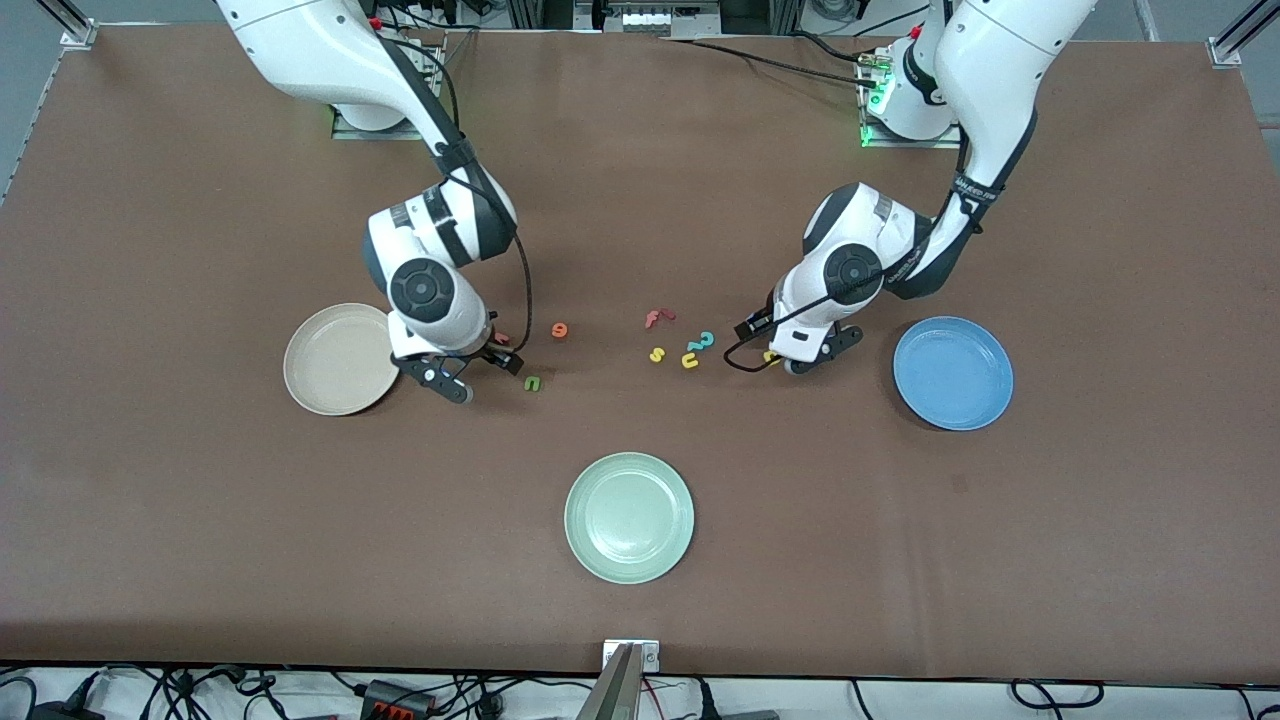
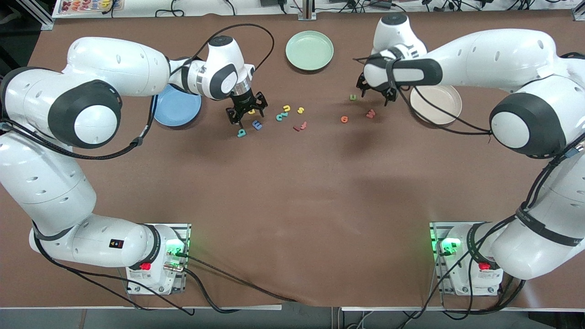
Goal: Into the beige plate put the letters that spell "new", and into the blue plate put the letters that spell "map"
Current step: 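Grasp blue letter with the left gripper while the right gripper grasps pink w, then put blue letter on blue plate while the right gripper puts w on beige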
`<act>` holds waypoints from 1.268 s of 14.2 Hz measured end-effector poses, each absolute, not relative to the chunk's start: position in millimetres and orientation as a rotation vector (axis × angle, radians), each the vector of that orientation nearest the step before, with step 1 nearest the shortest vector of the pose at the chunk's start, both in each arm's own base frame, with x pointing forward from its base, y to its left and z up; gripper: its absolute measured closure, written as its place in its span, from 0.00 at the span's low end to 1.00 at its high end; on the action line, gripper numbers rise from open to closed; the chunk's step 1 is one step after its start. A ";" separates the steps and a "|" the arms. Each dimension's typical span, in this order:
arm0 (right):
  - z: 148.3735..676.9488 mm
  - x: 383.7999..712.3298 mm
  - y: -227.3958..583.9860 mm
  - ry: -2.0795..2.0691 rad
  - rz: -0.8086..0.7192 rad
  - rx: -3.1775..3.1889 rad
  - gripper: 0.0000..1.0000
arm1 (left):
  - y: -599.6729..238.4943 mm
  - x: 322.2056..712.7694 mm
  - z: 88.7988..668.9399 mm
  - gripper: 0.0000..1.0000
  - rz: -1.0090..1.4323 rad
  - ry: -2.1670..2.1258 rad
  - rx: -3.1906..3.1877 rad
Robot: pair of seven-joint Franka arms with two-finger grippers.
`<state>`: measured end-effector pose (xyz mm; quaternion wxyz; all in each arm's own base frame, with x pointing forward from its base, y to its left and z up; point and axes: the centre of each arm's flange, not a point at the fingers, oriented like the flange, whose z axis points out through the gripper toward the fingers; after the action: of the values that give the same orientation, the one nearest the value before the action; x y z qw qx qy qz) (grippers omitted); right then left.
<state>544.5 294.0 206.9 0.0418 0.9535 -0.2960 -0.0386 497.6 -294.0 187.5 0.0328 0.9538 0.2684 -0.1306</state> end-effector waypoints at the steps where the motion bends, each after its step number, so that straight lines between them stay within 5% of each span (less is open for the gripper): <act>1: 202.6 536.1 299.7 -0.948 -0.107 2.908 0.00 | -294.8 498.0 186.6 0.20 -0.397 0.835 2.930; 3: 201.2 525.7 301.0 -0.983 -0.109 2.891 0.00 | -295.1 499.2 185.5 0.36 -0.385 0.857 2.919; 6: 201.6 521.3 290.0 -1.007 -0.112 2.877 0.00 | -296.6 499.2 176.5 0.40 -0.378 0.888 2.900; 9: 196.1 520.3 287.5 -1.055 -0.088 2.876 0.03 | -296.4 497.3 167.7 0.53 -0.394 0.894 2.899; 11: 188.1 519.1 288.8 -1.080 -0.075 2.875 0.07 | -297.5 498.8 168.8 0.73 -0.385 0.894 2.894; 16: 173.0 518.0 288.1 -1.089 -0.073 2.871 0.23 | -290.6 507.0 179.7 0.73 -0.400 0.885 2.916; 18: 174.5 520.0 289.8 -1.094 -0.055 2.885 0.41 | -268.5 526.9 213.0 0.73 -0.427 0.801 2.973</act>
<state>520.0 289.8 174.5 0.0277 0.9346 -0.3542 -0.0178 526.9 -268.5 213.0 0.0167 0.9563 0.2575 -0.1373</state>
